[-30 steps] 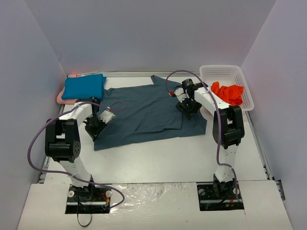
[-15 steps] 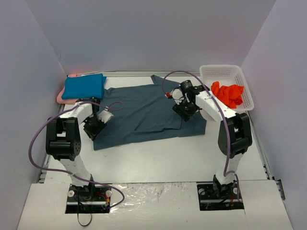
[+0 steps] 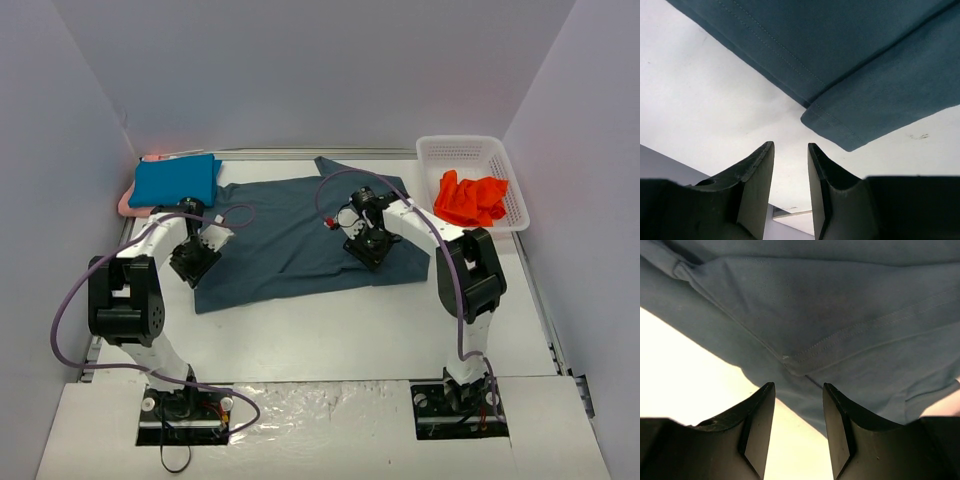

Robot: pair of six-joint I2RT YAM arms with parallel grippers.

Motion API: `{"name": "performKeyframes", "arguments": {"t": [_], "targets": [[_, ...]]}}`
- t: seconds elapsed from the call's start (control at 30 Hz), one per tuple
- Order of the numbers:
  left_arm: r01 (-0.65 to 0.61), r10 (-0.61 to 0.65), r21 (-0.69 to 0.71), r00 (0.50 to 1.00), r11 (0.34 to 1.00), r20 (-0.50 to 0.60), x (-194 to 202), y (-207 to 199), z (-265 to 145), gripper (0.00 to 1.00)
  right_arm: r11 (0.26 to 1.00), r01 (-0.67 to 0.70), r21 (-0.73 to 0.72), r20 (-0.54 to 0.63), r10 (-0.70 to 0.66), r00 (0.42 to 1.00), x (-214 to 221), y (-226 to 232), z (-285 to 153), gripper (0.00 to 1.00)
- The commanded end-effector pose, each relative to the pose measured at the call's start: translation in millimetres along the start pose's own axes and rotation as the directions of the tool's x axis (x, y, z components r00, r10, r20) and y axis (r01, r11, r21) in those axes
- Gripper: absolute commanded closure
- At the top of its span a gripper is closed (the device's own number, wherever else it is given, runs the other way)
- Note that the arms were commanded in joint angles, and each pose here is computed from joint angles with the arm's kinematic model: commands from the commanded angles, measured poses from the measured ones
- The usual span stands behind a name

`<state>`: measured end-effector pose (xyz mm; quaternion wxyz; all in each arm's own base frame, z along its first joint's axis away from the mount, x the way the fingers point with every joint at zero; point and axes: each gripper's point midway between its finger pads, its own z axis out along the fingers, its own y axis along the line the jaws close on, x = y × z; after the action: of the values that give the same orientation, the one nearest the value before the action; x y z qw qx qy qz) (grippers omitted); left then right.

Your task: Fold and stack the t-shirts

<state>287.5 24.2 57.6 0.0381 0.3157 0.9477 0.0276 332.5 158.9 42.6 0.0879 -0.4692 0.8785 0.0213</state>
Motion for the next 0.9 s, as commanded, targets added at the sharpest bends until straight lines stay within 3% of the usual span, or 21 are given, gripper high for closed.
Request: {"name": "performKeyframes", "arguments": {"t": [0.0, 0.3, 0.6, 0.87], "targets": [[0.009, -0.009, -0.018, 1.0, 1.0, 0.015, 6, 1, -12, 0.68, 0.999, -0.006, -0.037, -0.055, 0.004, 0.998, 12, 7, 7, 0.61], [0.011, -0.01, -0.015, 1.0, 1.0, 0.011, 8, 1, -9, 0.69, 0.998, -0.001, -0.056, -0.074, -0.003, 0.997, 10, 11, 20, 0.63], [0.009, -0.009, -0.014, 1.0, 1.0, 0.004, 9, 1, -8, 0.69, 0.999, -0.005, -0.044, -0.074, 0.001, 0.997, 8, 9, 20, 1.0], [0.011, -0.011, -0.033, 1.0, 0.999, 0.007, 9, 4, -9, 0.69, 1.0, -0.003, 0.016, -0.032, 0.003, 0.999, 0, 0, -2, 1.0]]}}
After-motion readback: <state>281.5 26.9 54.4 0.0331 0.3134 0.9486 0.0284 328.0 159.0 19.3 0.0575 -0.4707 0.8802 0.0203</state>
